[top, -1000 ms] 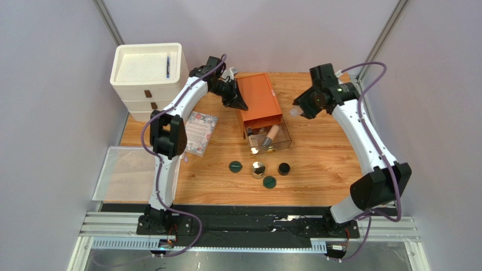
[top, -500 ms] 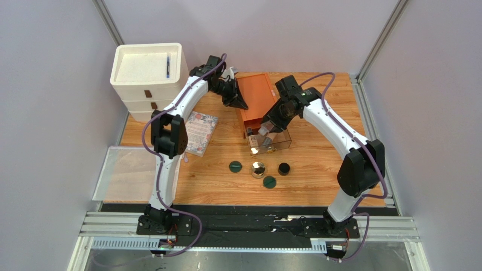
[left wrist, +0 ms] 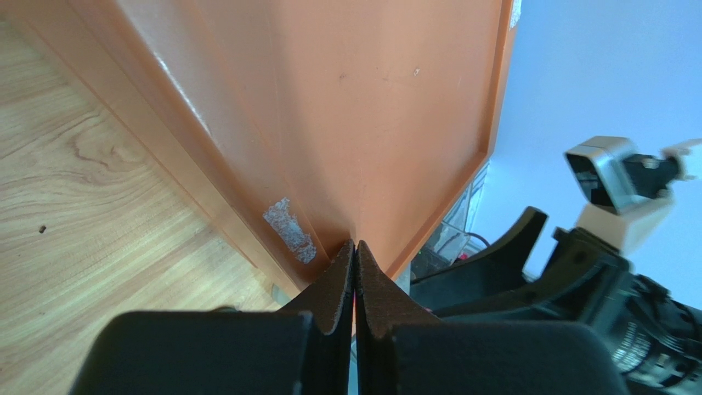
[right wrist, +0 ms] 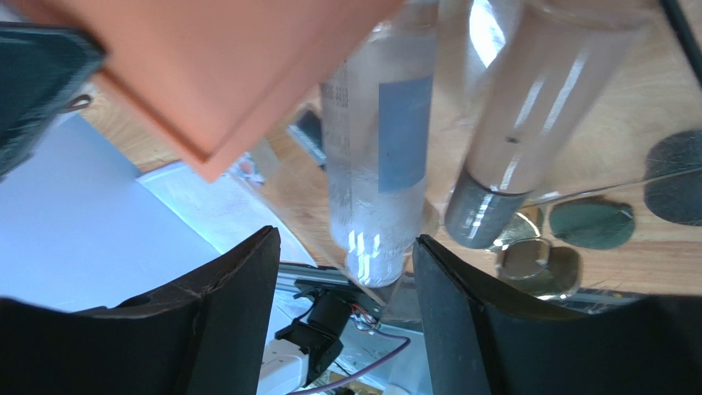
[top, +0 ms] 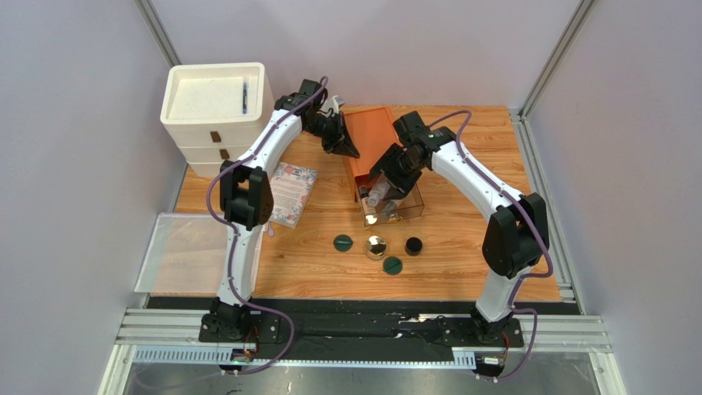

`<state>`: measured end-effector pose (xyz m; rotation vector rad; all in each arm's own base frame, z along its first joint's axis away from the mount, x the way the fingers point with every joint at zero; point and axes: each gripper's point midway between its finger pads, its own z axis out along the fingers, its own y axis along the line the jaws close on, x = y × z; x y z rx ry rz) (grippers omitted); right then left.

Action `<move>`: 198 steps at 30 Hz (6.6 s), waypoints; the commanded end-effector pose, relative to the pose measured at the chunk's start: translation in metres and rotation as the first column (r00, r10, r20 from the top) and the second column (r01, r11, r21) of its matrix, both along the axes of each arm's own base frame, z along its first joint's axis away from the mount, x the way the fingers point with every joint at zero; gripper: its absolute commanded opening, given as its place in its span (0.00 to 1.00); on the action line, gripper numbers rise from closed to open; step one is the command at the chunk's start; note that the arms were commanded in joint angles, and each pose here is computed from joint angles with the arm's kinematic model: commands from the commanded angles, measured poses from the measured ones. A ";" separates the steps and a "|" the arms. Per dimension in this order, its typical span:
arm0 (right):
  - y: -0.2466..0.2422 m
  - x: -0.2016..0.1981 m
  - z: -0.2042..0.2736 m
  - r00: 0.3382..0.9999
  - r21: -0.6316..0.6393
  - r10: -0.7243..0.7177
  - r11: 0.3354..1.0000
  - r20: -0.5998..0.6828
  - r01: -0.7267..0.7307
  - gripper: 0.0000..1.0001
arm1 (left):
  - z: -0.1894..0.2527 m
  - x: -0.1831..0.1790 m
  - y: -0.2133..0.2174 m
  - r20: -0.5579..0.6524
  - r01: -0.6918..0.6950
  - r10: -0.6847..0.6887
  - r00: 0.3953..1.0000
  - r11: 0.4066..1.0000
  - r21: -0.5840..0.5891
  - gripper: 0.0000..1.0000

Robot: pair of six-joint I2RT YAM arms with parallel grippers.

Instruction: Organize the makeup

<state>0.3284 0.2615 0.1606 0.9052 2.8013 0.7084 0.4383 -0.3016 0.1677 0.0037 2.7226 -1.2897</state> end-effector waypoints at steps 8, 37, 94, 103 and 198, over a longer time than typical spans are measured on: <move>-0.007 0.025 0.064 0.979 0.008 0.011 1.000 0.203 -0.013 0.54 | -0.017 0.011 0.011 -0.010 -0.030 0.031 0.999 0.998 0.053 0.00; -0.099 -0.066 -0.011 0.779 -0.651 0.585 0.685 0.224 -0.327 0.00 | -0.011 0.023 0.027 0.107 -0.042 0.025 0.994 0.986 0.159 0.00; -0.047 0.009 0.001 0.925 -0.045 0.155 0.988 0.348 -0.149 0.21 | 0.074 0.022 -0.004 0.481 0.026 -0.109 0.870 0.984 0.177 0.00; -0.037 -0.007 -0.060 0.989 0.216 0.002 0.976 0.145 -0.034 0.53 | 0.057 0.006 -0.026 0.479 0.072 -0.191 0.857 0.964 0.255 0.00; -0.066 -0.062 -0.108 0.981 0.164 0.000 0.986 -0.195 0.032 0.11 | 0.037 -0.007 -0.029 0.398 0.088 -0.199 0.895 0.956 0.280 0.00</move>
